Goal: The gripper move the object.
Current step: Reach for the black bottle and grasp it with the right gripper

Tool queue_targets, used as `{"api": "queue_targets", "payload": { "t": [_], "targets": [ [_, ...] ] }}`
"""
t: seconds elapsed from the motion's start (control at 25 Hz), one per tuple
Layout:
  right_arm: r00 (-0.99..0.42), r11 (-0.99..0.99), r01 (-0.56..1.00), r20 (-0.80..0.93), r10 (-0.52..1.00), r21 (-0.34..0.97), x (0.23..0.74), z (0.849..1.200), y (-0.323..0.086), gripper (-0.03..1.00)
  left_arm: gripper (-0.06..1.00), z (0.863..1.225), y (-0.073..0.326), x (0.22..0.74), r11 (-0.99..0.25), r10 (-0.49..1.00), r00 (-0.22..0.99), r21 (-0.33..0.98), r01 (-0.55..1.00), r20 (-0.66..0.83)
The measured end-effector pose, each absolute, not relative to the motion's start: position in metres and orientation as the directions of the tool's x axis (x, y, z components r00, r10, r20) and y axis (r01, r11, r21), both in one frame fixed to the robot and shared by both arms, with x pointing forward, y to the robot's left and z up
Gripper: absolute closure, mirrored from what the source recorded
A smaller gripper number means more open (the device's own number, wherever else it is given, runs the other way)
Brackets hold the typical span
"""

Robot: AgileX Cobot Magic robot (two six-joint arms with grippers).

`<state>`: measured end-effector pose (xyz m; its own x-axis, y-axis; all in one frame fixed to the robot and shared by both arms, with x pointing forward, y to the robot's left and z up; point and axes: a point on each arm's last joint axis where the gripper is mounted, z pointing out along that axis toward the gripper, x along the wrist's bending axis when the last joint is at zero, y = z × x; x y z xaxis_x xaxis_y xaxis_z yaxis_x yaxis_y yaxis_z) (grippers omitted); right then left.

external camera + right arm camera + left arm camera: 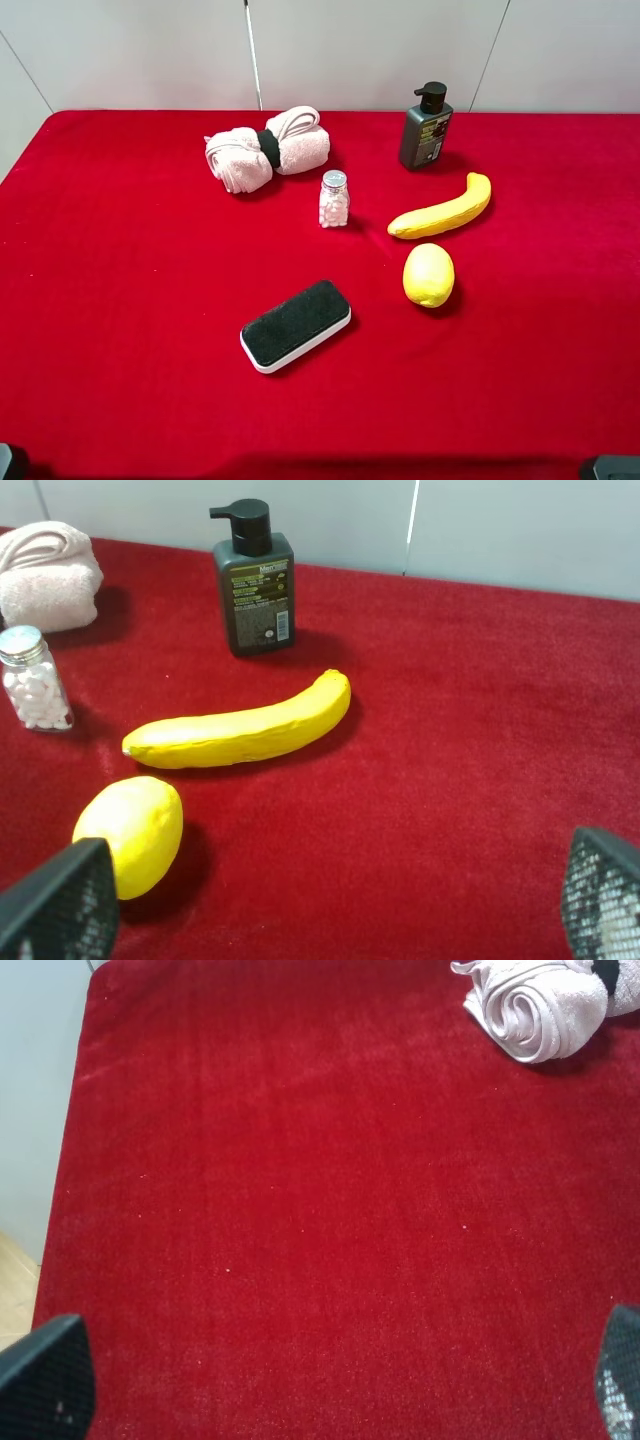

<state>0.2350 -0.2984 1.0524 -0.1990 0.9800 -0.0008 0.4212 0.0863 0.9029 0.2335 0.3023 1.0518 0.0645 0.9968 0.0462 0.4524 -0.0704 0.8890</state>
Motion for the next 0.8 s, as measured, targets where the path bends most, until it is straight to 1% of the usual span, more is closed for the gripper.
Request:
{"api": "queue_targets", "payload": {
  "t": [0.8],
  "targets": [
    [-0.199,0.086,0.421,-0.001,0.98,0.903,0.235,1.0524,-0.2984,0.27,-0.05,1.0518,0.3023,0.2335,-0.072,0.997,0.065,0.889,0.452,0.047]
  ]
}}
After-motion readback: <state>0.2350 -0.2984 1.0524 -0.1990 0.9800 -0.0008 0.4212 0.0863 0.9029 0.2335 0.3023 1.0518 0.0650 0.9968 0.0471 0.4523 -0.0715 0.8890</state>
